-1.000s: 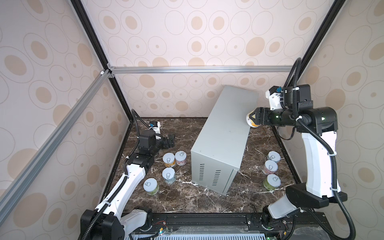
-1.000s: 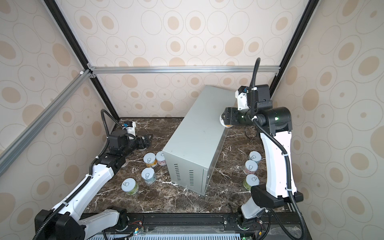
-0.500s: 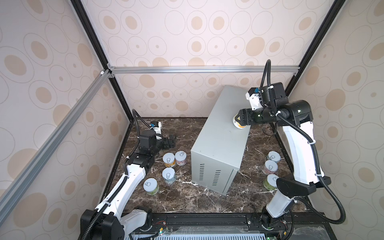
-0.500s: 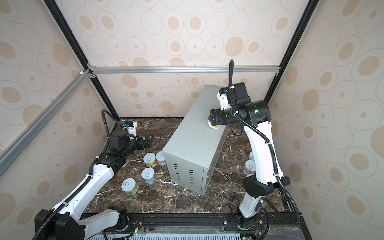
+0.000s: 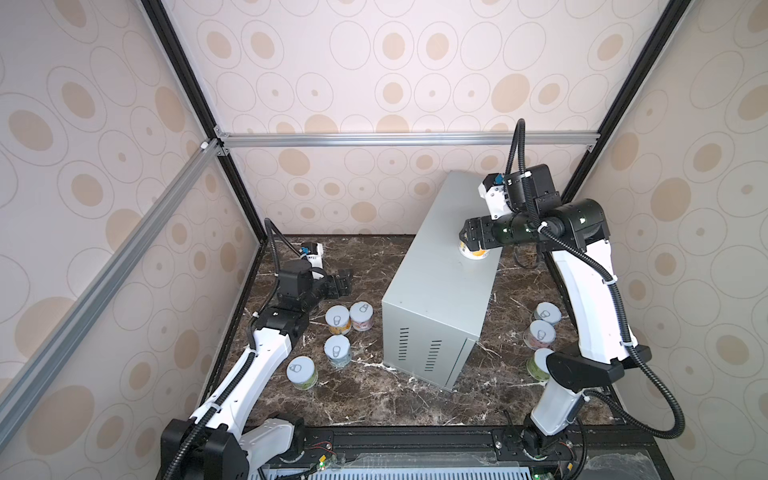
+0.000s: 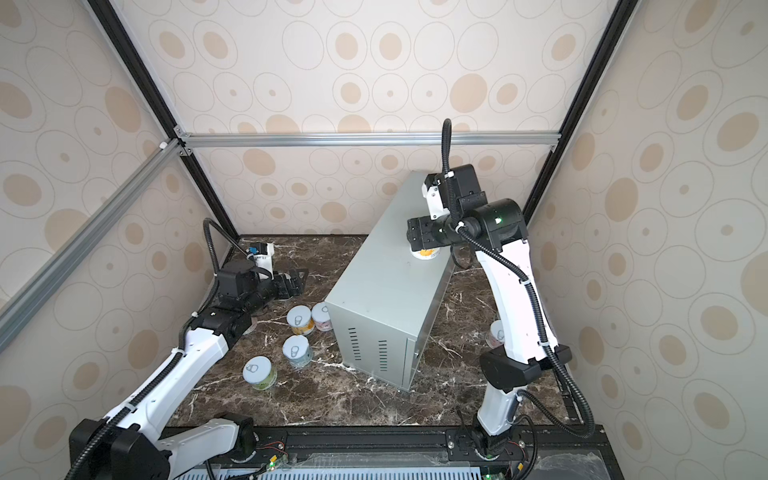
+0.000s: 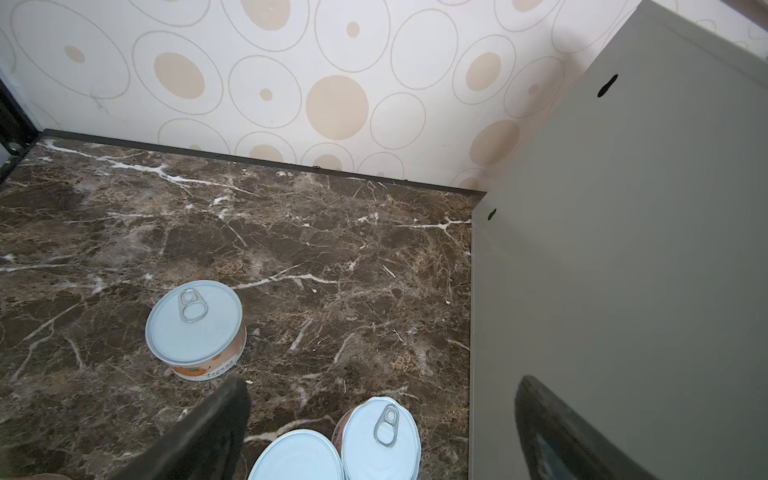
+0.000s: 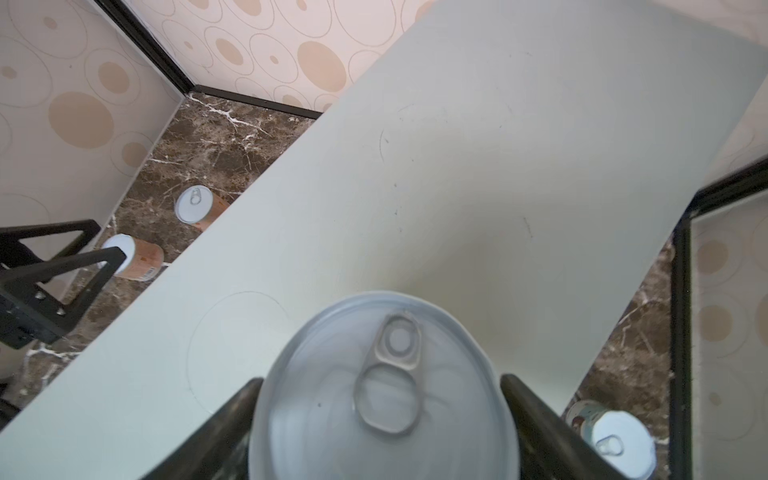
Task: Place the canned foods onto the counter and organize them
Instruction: 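Carry the yellow can up over the grey cabinet top with the right gripper, then move the yellow can to the cabinet's far end and set it down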
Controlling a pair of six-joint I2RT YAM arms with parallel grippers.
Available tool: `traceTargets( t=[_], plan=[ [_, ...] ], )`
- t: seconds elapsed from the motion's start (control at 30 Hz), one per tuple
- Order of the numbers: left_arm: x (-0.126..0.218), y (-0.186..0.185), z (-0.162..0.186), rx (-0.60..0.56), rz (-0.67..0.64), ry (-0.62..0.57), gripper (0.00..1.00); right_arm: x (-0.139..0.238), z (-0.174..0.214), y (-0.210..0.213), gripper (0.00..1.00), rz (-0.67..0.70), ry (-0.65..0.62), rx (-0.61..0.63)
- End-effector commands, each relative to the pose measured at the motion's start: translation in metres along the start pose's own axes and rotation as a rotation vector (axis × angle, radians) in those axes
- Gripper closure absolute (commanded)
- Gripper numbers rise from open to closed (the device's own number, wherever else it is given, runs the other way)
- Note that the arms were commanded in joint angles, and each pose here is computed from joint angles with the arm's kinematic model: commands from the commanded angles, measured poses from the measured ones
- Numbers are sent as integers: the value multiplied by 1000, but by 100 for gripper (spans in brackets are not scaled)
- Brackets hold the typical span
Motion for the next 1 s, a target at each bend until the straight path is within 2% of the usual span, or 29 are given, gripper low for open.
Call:
traceTargets(
  t=[0.0,0.13,0.47,0.77,0.97],
  plan=[
    [4,-6,-9,0,33,-35,1,3,-1,5,3,6,-27,20],
    [6,-7,-10,0,32,-44,1,11,4,6,0,10,-67,22],
    [4,-6,-8,9,35,-45,1,37,35,1,1,-42,-205,14],
    [5,-4,-5,9,29,-54,1,31,45,2,0,-92,-326,-3],
    [4,-4,-5,-7,9,-50,1,17,37,1,7,-70,-321,-50]
  ],
)
Point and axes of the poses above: each gripper's point midway between its finger pads, its own x axis back along the fingers, its own y axis along the line the jaws close on, z = x × y, the point moved 9 cm from there along x, back along the fingers, and after that the axes turned 1 degree about -x, right-handed, at the moved point
